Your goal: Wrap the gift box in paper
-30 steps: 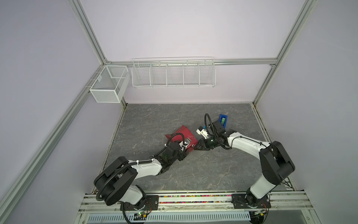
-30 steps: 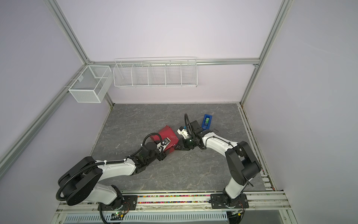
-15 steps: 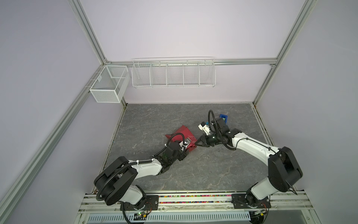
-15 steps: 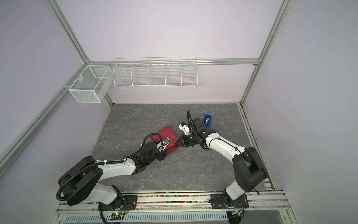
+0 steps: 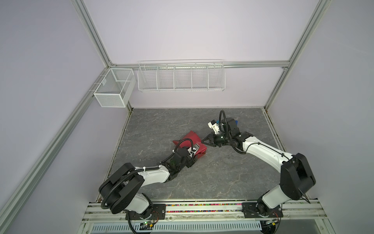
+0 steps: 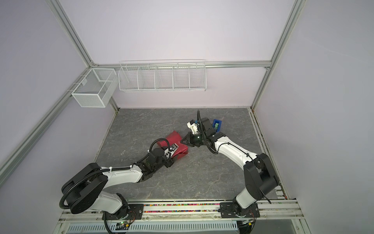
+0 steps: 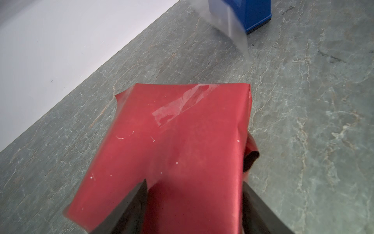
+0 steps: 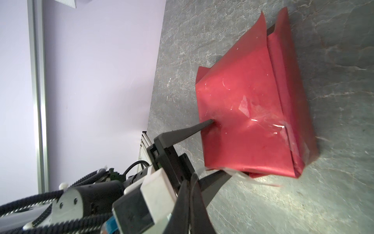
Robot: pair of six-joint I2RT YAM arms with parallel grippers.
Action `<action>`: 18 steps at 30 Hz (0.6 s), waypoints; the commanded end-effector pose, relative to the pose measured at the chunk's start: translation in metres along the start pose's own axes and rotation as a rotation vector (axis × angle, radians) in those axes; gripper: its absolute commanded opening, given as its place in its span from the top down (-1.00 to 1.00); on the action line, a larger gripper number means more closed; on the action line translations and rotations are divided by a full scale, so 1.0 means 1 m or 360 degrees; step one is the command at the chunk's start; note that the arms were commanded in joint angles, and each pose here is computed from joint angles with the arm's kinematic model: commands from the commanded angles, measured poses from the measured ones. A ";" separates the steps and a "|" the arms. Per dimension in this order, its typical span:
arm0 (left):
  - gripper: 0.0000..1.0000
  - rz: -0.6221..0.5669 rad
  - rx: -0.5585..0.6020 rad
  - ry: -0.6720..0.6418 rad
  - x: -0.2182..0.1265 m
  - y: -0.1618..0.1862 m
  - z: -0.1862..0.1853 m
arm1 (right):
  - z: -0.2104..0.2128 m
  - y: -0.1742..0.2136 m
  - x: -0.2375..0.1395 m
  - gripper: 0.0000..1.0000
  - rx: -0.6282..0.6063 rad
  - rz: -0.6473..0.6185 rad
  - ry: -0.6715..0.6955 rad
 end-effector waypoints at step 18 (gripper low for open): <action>-0.41 0.0038 -0.0035 -0.0021 0.001 0.006 0.000 | 0.016 -0.025 0.047 0.87 0.0098 0.0009 -0.0250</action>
Point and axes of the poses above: each gripper's point midway between its finger pads, its own x axis out along the fingers, its own z axis along the line the jaws close on, y = z × x, the point moved 5 cm from there along -x, back along the fingers, and after that the axes turned 1 degree about x, right-handed, at the moved point
